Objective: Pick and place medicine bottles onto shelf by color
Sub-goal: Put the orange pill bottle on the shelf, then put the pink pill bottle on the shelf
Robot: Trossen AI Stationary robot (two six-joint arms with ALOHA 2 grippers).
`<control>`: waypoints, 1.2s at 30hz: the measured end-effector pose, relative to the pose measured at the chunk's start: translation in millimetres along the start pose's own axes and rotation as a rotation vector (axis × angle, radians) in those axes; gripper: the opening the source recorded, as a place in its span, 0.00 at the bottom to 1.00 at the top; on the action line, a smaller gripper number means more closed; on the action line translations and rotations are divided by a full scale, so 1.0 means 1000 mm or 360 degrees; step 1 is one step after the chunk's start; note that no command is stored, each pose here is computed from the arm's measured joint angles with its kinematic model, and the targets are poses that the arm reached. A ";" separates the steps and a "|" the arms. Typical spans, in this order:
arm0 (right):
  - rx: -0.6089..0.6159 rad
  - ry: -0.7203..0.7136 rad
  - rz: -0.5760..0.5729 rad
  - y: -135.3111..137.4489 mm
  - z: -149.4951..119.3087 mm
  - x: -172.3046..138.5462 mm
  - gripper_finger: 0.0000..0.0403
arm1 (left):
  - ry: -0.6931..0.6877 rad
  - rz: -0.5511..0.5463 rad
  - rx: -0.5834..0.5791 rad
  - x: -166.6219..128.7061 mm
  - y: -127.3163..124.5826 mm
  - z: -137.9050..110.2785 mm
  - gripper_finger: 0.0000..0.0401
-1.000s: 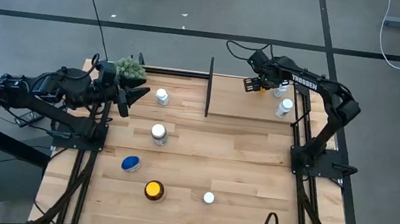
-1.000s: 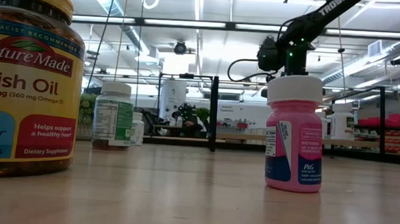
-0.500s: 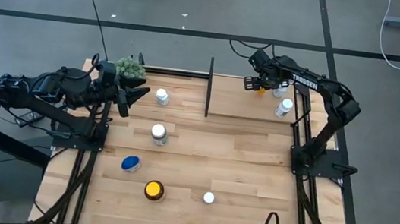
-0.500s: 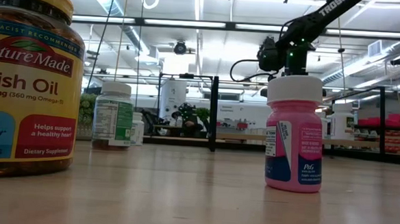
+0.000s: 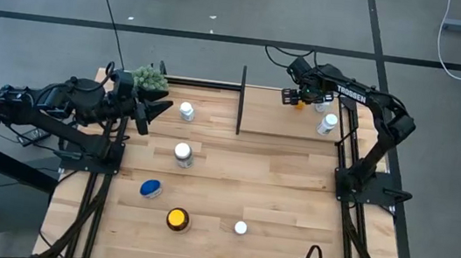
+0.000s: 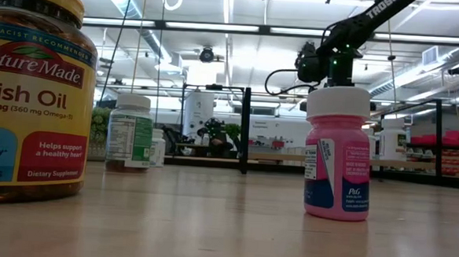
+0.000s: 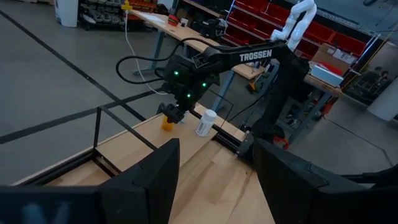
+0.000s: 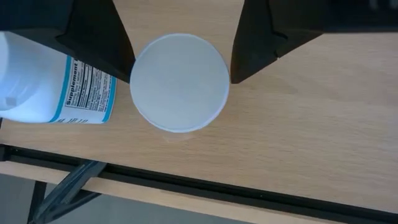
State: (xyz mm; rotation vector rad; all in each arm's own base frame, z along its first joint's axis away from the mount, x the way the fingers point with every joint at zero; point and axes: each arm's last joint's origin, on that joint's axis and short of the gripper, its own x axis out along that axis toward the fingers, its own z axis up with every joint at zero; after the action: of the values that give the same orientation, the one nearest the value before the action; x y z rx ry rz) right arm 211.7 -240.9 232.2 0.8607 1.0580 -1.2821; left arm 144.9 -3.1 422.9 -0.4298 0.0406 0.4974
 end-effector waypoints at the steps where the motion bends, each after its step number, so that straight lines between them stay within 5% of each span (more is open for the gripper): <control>1: -0.0011 0.0003 0.0005 0.000 0.000 0.000 0.66 | 0.0000 0.0000 -0.0002 0.000 0.000 0.000 0.53; 12: -0.0178 0.0186 -0.0016 -0.004 -0.020 -0.018 0.67 | 0.0000 0.0000 -0.0002 0.000 0.000 0.000 0.54; 19: -0.0345 0.0079 0.0274 0.011 -0.050 -0.067 0.67 | 0.0000 0.0000 0.0003 0.000 0.000 0.000 0.54; 26: -0.0814 0.0105 0.0684 0.061 -0.114 -0.104 0.67 | 0.0000 0.0000 0.0002 0.000 0.000 0.000 0.53; 36: -0.1459 -0.0347 0.1157 0.114 -0.227 -0.160 0.65 | 0.0001 0.0003 0.0003 0.000 0.000 0.000 0.54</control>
State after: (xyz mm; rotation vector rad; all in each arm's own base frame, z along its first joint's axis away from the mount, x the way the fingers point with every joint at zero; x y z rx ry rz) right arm 298.8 36.4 306.2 0.3115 0.8886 -0.1976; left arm 144.9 -2.9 422.6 -0.4282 0.0423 0.4987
